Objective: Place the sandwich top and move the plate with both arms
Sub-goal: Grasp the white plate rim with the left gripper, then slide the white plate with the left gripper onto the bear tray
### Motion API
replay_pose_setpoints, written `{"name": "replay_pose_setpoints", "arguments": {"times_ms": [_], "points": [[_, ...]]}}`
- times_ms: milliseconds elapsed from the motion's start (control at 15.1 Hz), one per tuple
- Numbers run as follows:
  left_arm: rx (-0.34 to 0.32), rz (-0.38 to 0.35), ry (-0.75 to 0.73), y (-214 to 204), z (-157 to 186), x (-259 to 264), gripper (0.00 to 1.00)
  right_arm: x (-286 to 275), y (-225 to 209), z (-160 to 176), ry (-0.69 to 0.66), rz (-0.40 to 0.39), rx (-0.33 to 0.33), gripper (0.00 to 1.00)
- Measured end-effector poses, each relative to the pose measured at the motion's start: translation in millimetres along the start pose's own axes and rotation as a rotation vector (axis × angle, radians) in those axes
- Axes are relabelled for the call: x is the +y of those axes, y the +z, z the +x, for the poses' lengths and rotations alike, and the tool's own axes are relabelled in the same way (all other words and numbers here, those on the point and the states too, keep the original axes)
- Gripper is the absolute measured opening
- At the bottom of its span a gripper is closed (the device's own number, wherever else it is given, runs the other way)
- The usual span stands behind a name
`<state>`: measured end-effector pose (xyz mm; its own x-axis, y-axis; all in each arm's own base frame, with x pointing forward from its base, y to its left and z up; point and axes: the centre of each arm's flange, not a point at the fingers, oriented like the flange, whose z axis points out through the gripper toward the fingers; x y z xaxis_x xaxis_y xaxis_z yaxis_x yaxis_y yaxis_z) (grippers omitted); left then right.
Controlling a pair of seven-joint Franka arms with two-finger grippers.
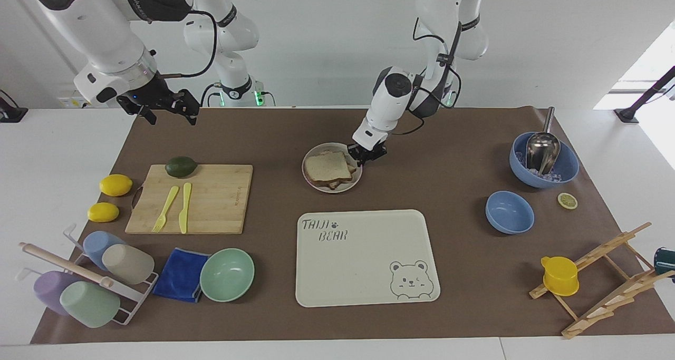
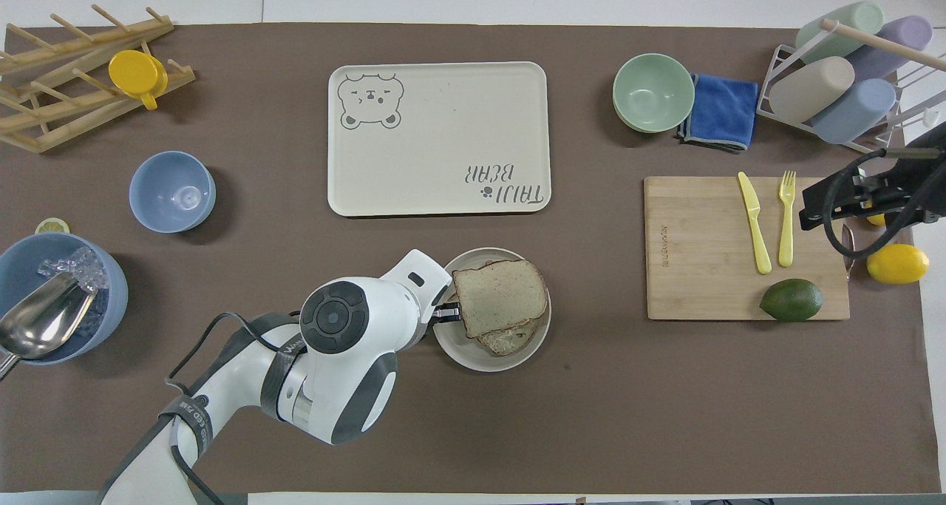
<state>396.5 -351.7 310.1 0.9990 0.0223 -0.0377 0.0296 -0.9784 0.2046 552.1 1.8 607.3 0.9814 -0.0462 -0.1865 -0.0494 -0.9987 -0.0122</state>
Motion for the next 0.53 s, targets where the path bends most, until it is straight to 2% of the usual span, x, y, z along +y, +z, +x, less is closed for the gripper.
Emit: {"name": "replay_pose_setpoints", "arguments": {"times_ms": [398, 531], "points": [[0.003, -0.002, 0.013, -6, 13, -10, 0.04, -1, 0, 0, -0.006, 0.0, -0.001, 1.0], [-0.016, 0.002, 0.008, -16, 24, -14, 0.04, -1, 0, 0, -0.006, 0.0, 0.002, 1.0]]}}
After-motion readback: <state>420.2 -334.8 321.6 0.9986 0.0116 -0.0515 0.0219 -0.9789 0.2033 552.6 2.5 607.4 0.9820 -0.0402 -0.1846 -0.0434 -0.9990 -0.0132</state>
